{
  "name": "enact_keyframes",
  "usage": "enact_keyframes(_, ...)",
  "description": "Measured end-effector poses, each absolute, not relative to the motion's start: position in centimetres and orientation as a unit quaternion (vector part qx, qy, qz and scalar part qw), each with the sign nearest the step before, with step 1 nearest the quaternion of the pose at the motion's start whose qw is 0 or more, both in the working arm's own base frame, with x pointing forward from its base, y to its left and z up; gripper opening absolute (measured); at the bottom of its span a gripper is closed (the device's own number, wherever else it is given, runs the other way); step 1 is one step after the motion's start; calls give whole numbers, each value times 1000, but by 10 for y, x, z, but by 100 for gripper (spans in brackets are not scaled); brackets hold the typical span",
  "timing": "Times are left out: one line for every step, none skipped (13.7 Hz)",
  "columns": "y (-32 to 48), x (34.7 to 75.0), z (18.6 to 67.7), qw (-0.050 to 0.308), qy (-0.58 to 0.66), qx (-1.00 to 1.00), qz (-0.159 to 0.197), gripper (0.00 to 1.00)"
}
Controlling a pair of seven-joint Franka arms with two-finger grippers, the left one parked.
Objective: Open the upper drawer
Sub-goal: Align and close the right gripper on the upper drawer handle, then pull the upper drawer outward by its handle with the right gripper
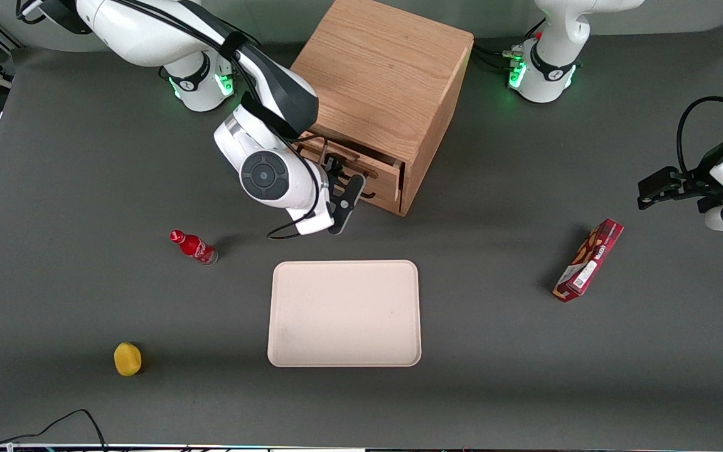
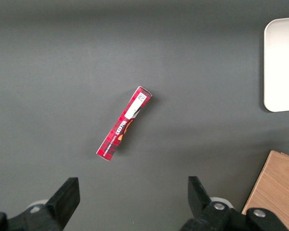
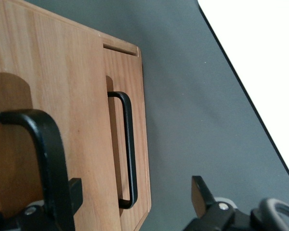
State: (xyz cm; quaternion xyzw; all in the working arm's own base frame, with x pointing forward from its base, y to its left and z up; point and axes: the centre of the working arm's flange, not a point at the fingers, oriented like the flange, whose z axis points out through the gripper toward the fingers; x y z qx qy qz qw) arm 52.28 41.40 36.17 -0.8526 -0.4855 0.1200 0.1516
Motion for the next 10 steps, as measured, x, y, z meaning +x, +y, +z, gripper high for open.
enact_keyframes(413, 524, 362, 149, -486, -853, 118, 100)
enact_keyframes(412, 526, 362, 148, -485, -854, 117, 100)
enact_keyframes(411, 527, 362, 147, -485, -854, 115, 100)
enact_keyframes(410, 530, 362, 148, -484, -855, 114, 100)
enact_keyframes(408, 533, 362, 148, -483, -856, 113, 100)
enact_keyframes(405, 538, 362, 147, -481, -857, 111, 100)
enact_keyframes(401, 542, 362, 147, -480, -858, 108, 100)
enact_keyframes(398, 546, 363, 147, -479, -859, 106, 100)
enact_keyframes(396, 549, 362, 147, -478, -860, 104, 100)
enact_keyframes(393, 553, 363, 146, -476, -861, 103, 100)
